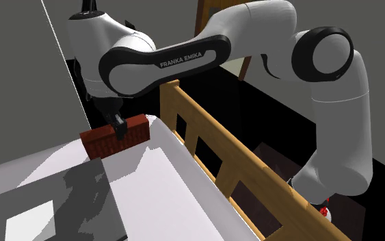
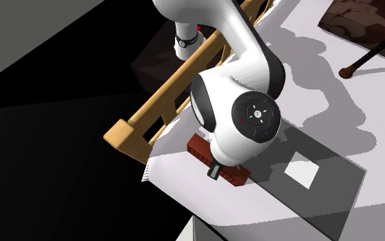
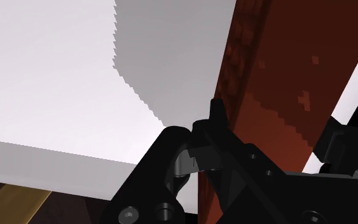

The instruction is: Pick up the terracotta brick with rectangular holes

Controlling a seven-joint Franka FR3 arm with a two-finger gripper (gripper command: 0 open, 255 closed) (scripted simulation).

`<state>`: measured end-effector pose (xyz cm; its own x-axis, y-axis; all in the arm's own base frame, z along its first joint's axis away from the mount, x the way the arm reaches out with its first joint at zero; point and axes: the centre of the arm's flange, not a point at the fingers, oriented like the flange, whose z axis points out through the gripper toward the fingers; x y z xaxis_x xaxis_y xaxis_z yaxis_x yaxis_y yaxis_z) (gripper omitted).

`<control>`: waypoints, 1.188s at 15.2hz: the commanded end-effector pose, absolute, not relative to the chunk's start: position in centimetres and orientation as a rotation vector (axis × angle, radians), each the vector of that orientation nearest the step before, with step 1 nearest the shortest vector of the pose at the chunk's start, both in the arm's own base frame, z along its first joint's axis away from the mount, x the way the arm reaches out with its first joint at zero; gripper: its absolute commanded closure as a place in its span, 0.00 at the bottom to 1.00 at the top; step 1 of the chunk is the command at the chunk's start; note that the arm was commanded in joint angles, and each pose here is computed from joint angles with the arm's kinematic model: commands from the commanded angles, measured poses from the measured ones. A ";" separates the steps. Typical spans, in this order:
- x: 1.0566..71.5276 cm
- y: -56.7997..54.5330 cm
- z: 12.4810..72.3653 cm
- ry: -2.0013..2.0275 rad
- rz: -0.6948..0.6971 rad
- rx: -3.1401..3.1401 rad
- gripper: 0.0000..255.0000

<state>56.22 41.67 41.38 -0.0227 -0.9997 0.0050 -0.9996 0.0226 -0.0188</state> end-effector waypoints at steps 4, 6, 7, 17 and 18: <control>56.2 41.6 41.8 2.240 -0.026 -2.192 1.00; 56.2 41.6 42.9 2.240 -0.026 -2.191 1.00; 56.2 41.6 43.4 2.240 -0.026 -2.191 1.00; 56.2 41.6 48.7 2.240 -0.026 -2.191 1.00; 56.2 41.6 49.2 2.240 -0.026 -2.191 1.00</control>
